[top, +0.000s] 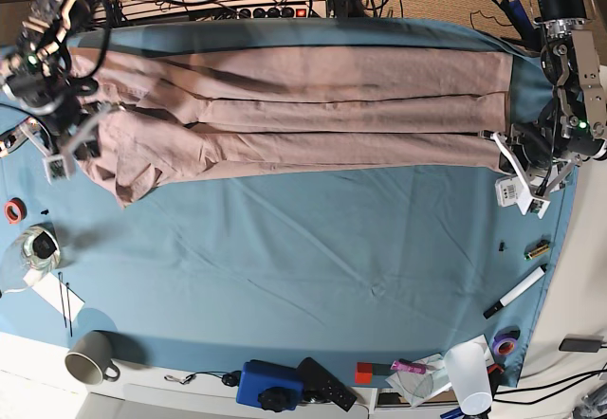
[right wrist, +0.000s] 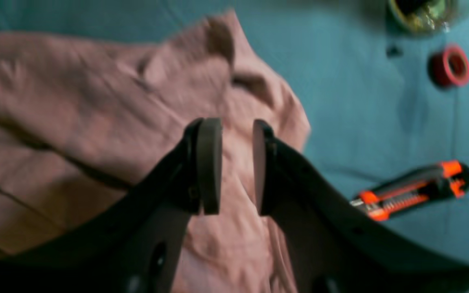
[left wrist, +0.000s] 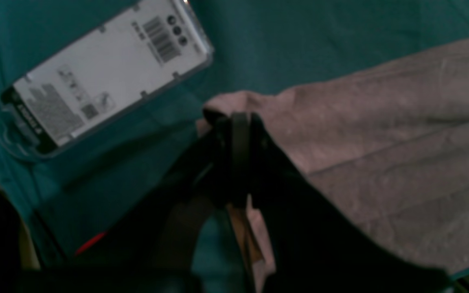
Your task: Fold the T-shirt properly
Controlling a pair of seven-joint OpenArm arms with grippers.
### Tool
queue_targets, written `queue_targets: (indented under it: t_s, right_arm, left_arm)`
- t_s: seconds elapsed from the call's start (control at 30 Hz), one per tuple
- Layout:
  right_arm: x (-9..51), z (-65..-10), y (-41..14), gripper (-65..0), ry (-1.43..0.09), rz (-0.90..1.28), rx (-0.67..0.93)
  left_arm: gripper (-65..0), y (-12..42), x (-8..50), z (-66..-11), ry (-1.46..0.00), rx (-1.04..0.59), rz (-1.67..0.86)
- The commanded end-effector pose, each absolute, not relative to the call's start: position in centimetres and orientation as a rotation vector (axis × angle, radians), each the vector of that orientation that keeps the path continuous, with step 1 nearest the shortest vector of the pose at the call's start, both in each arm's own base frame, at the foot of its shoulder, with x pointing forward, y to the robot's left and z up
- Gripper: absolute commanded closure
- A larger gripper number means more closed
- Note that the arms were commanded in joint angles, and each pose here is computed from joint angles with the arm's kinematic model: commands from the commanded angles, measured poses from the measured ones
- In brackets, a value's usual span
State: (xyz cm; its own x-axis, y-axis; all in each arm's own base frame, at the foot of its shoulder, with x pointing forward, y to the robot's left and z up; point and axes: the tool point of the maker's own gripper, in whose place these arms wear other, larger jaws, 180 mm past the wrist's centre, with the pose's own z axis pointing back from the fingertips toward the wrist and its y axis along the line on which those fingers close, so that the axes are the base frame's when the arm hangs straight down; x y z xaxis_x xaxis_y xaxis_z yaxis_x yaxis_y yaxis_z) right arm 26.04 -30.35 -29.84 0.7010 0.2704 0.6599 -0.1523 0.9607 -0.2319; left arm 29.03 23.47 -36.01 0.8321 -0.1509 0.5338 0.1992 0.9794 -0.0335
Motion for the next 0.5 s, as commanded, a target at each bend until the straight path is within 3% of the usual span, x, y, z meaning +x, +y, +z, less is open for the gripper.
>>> queue_targets:
  t_s: [0.0,0.47]
  right_arm:
    - [26.8,-28.9,-30.7,-14.1,-0.785,0.239,-0.192]
    - [27.0,-32.0,-32.5,-14.0,-0.712,0.141,-0.187]
  left_arm:
    - [0.0,24.0,29.8,-34.8,-0.595,-0.070,-0.197]
    - [0.0,26.6,29.5,-33.5,-0.564,-0.019,-0.229]
